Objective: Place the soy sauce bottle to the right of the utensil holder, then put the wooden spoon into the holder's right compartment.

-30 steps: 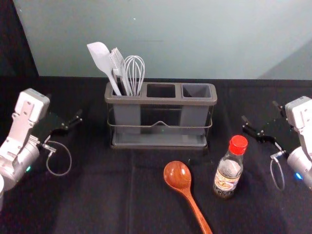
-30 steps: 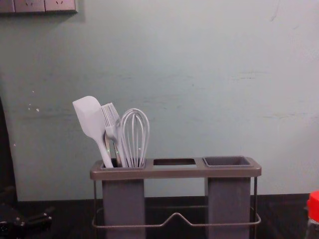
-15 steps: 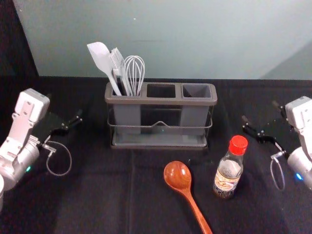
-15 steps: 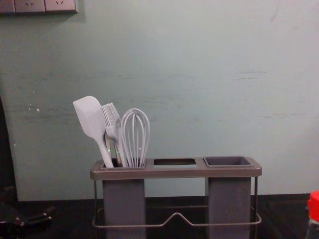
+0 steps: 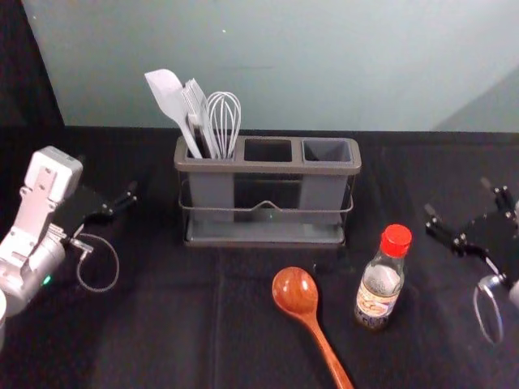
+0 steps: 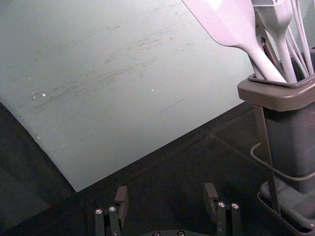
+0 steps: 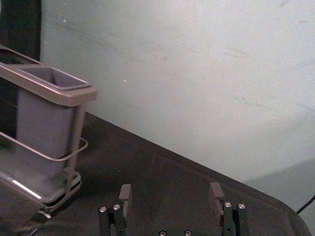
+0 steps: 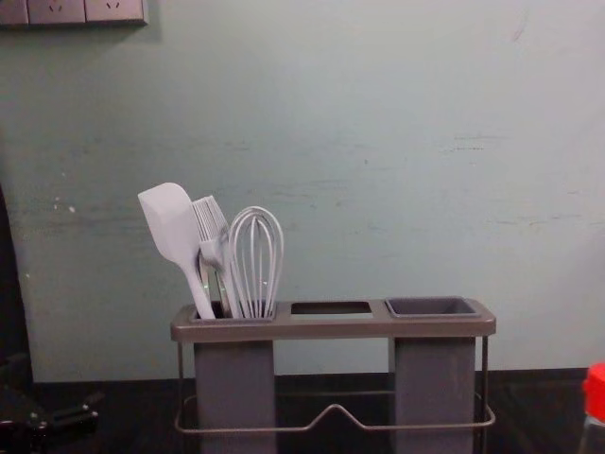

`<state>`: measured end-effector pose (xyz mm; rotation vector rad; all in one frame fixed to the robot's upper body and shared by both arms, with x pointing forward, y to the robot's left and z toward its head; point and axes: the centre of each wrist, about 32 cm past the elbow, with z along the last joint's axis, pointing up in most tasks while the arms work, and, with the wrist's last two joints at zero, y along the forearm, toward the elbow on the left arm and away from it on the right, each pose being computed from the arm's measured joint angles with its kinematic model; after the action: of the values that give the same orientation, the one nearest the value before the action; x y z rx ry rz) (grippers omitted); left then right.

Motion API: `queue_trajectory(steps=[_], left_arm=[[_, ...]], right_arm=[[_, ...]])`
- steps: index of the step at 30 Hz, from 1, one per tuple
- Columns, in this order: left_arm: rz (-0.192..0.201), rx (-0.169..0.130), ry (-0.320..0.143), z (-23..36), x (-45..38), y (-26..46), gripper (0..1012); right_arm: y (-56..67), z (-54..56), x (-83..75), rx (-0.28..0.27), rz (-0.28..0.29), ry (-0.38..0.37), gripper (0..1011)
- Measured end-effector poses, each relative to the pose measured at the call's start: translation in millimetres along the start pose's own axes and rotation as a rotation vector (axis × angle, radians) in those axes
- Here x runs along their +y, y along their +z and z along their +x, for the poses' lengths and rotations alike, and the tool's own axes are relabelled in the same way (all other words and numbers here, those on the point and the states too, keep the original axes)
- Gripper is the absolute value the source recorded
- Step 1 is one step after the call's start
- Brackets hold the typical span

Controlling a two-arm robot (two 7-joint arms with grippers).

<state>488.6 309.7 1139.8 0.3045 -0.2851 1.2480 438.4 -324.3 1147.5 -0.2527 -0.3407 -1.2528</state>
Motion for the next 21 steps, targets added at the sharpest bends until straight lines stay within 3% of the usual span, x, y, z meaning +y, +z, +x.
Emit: queue_trajectory(steps=[8, 13, 16, 21], left_arm=[[0.0, 0.0, 0.0, 0.0, 0.0, 0.0, 1005], [0.0, 0.0, 0.0, 0.0, 0.0, 0.0, 1005], [0.0, 0.0, 0.0, 0.0, 0.0, 0.0, 1005], [0.0, 0.0, 0.0, 0.0, 0.0, 0.0, 1005]], right_arm=[[10.9, 6.8, -38.7, 0.011, 0.056, 0.061, 1002], [16.9, 9.9, -53.6, 0.024, 0.081, 0.097, 1002], [21.4, 11.8, -67.2, 0.055, 0.106, 0.133, 1002], [24.0, 11.6, -77.0, 0.11, 0.139, 0.162, 1002]])
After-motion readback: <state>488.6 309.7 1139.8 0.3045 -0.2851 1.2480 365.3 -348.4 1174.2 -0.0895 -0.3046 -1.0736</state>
